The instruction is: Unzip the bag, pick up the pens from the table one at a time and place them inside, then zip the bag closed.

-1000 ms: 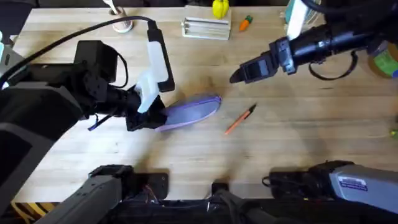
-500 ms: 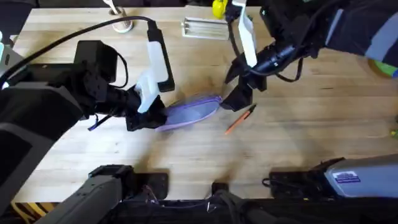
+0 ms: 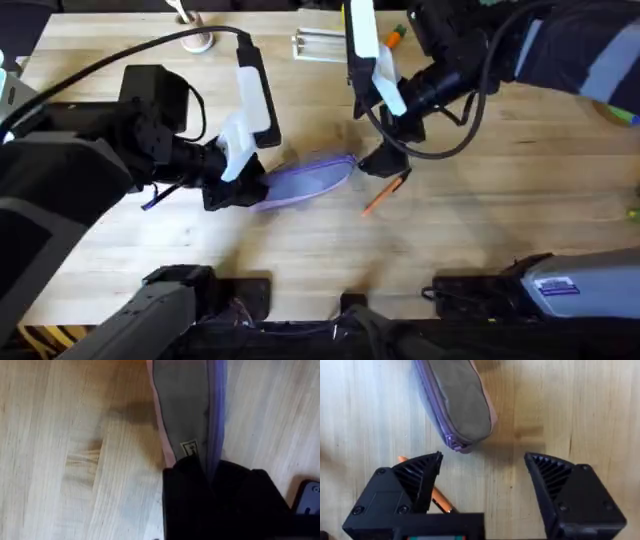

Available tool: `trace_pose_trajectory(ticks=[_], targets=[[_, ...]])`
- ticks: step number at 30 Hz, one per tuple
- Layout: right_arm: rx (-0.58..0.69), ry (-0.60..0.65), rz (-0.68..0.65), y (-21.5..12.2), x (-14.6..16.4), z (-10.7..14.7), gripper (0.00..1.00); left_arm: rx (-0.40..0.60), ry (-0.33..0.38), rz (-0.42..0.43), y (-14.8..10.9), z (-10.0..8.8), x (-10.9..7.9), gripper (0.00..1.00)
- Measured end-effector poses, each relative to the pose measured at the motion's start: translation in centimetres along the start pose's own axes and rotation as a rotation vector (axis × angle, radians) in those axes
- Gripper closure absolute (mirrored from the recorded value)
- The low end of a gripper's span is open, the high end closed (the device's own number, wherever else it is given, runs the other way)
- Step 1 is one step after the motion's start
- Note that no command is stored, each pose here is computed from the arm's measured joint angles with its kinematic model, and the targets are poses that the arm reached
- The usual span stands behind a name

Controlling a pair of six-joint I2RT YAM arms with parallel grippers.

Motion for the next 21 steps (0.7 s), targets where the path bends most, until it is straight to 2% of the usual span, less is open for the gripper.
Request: trace_pose_trajectory(ticks=[5, 11, 21], targets=[[0.008, -0.076, -0.018, 0.4, 0.7, -0.3, 0.005, 0.000, 0.000, 0.000, 0.0, 0.0, 0.0, 0.959], [0.039, -0.069, -0.083, 0.4, 2.3, 0.3, 0.005, 0.000, 0.000, 0.000, 0.0, 0.0, 0.0, 0.959], [0.033, -0.082, -0.077, 0.5, 2.2, 0.1, 0.005, 0.000, 0.000, 0.000, 0.0, 0.0, 0.0, 0.959]])
Point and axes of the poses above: each hand's point on the last joint's axis, 136 mm out from that joint toward the fingers, its own y axis out along the fingers, its own x axis along the line the jaws close on, z = x × y, the point moved 2 cm from there along -y, back along the fingers, and after that the axes turned 11 degrees about y, right-handed, at the moved point
